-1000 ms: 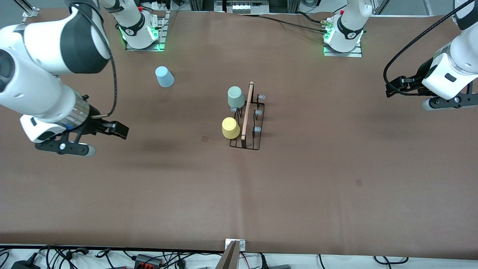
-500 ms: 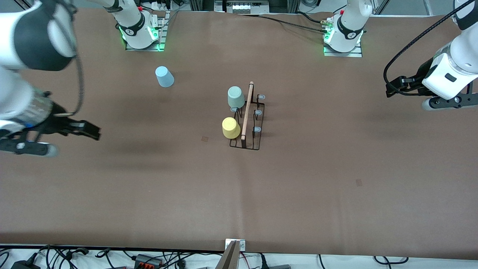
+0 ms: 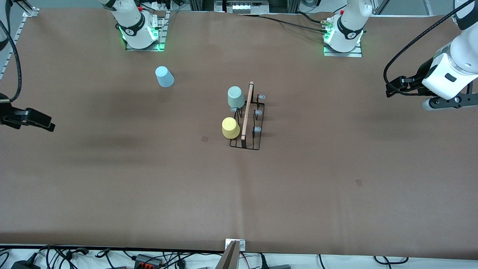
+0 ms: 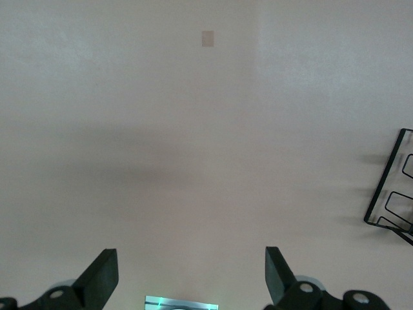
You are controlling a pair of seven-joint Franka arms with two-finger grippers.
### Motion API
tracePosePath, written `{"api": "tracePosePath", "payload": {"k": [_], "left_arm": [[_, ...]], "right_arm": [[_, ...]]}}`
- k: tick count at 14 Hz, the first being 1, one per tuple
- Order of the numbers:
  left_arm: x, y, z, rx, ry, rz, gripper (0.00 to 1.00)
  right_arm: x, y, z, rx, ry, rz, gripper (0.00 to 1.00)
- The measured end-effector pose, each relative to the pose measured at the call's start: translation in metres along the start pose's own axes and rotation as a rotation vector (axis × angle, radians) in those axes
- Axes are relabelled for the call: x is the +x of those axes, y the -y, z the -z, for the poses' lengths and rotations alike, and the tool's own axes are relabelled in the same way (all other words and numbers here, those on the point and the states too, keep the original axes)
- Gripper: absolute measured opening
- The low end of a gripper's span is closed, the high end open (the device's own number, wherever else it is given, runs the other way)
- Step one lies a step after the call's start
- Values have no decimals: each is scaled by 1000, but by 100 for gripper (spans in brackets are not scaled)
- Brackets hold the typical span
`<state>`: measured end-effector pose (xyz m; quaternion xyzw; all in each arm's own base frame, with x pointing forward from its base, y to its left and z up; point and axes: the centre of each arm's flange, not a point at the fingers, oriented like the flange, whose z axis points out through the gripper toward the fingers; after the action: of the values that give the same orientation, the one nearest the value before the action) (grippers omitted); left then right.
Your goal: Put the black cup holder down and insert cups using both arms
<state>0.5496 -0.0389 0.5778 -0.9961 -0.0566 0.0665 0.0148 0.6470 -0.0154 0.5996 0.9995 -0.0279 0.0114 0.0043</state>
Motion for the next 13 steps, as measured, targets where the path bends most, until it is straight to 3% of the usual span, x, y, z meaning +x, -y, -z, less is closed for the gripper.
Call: {"api": "tracePosePath", "payload": {"k": [13], "left_arm": [[0, 0, 0, 0, 1, 0, 100]], "right_arm": [[-92, 1, 5, -9, 30, 14, 100]]}}
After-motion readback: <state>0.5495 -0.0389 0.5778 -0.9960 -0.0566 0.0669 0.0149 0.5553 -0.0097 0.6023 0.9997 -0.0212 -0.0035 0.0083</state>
